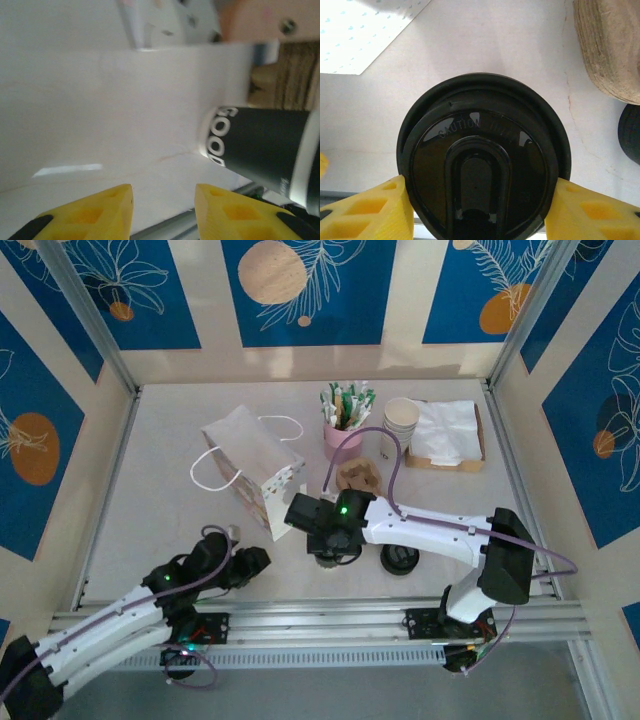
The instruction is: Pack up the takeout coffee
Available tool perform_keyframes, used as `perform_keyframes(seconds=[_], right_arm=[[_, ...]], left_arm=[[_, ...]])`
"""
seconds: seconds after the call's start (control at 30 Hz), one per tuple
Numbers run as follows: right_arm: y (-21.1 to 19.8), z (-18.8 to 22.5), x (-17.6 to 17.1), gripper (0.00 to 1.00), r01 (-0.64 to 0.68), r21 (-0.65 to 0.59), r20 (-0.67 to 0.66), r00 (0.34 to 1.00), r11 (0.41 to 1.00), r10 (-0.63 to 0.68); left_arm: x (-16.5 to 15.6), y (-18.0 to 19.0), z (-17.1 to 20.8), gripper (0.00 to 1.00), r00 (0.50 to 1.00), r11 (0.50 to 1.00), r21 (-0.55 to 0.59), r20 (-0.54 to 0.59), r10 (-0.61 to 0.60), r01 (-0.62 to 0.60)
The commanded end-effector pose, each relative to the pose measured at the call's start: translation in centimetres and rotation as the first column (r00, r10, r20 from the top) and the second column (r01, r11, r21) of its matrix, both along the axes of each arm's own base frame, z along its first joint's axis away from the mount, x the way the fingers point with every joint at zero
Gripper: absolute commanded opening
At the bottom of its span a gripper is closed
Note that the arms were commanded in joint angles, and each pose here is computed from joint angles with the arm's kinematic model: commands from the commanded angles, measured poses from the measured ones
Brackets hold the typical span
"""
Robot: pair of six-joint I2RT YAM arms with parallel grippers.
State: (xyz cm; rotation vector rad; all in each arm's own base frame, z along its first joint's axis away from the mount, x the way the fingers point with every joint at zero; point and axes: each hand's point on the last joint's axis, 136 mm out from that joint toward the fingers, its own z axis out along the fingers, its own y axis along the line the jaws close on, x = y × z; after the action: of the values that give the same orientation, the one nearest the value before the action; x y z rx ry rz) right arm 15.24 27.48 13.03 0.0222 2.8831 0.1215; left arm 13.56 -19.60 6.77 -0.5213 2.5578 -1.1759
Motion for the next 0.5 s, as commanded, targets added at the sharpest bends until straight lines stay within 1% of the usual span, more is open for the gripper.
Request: perform_keyframes(seconds=[0.0, 0.1, 0.27, 0.37, 0.47], right_arm=[[-0.4, -3.6, -2.2, 0.45, 0.078, -0.065, -0.15, 0.985, 0.995, -0.087], [-0.4, -3.8, -2.3, 0.46, 0.099, -0.071, -0.159, 0.981, 0.993, -0.109], [-0.1, -3.4, -2.4, 0.46, 0.117, -0.053, -0.156, 0.98, 0.992, -0.124], [-0.2, -3.1, -2.3, 0.46, 0.124, -0.048, -0.15, 0.98, 0.991, -0.13], [-0.1, -2.3, -2.0, 0.46, 0.117, -0.035, -0.131, 0.984, 0.993, -0.12]], left_arm=[[1.1, -3.0, 2.5, 0.33, 0.996, 0.987, -0.146, 0.053, 0.073, -0.065], [0.7, -5.7, 3.5, 0.33, 0.996, 0.982, -0.19, 0.083, 0.024, -0.008], [0.5, -8.4, 4.4, 0.33, 0.993, 0.976, -0.216, 0.118, -0.011, 0.037], [0.7, -8.7, 4.3, 0.33, 0.992, 0.972, -0.233, 0.126, -0.009, 0.039], [0.8, -8.4, 4.3, 0.33, 0.991, 0.976, -0.214, 0.131, -0.001, 0.029]])
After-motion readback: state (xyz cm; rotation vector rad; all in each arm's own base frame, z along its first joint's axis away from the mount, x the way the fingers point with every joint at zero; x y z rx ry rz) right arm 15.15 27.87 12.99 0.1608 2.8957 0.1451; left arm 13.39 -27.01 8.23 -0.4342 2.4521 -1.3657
